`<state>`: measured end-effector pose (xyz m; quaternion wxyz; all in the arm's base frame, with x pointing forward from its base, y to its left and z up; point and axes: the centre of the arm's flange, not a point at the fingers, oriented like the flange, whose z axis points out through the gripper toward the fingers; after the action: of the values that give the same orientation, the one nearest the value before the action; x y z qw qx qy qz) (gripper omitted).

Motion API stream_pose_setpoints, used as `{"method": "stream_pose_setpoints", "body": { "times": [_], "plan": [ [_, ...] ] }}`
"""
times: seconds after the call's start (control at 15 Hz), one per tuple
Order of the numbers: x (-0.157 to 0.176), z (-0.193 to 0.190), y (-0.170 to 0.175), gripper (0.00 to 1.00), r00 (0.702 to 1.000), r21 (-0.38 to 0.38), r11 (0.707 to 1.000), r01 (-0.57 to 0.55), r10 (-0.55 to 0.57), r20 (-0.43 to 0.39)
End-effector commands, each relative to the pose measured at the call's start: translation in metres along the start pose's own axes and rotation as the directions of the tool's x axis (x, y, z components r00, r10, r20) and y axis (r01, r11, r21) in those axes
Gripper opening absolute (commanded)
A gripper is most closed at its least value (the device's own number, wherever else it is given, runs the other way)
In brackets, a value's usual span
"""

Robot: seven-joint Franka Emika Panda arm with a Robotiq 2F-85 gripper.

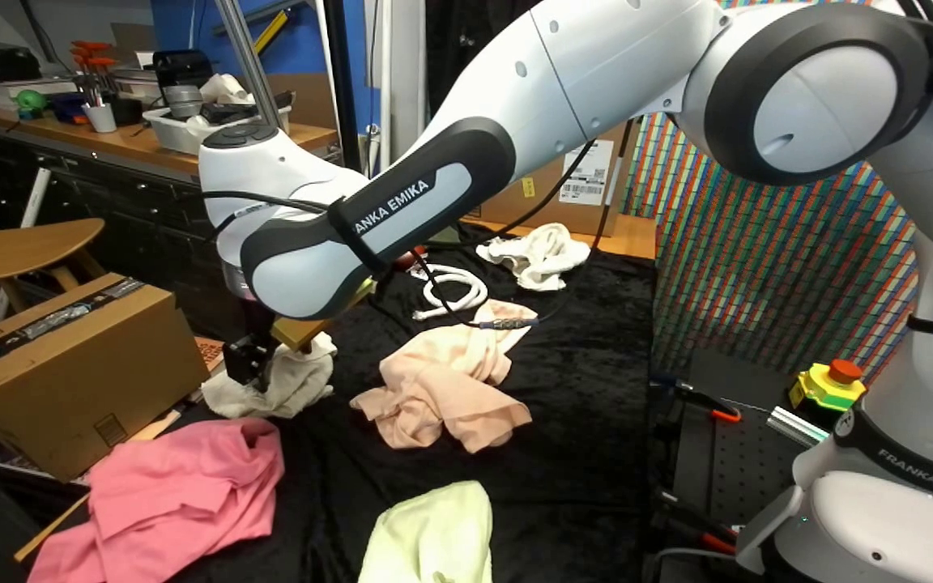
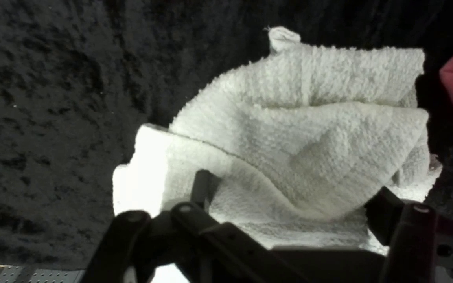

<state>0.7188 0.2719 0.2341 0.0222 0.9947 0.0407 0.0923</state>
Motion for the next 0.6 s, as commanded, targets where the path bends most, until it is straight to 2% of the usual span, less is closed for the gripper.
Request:
{"method": "stream_pose_setpoints", "body": {
  "times": [0.0, 0.07, 0.4, 0.53],
  "plan": [
    [0.017, -0.006, -0.006, 0.62, 1.0, -0.009, 1.0, -0.013, 0.012, -0.011],
    [0.017, -0.009, -0.007, 0.52, 1.0, -0.008, 1.0, -0.014, 0.014, -0.01],
    [0.017, -0.014, -0.006, 0.14, 1.0, -0.01, 1.0, -0.009, 0.009, 0.006],
    [0.015, -0.022, -0.004, 0.09, 1.0, -0.006, 1.0, -0.005, 0.005, 0.015]
  ]
}}
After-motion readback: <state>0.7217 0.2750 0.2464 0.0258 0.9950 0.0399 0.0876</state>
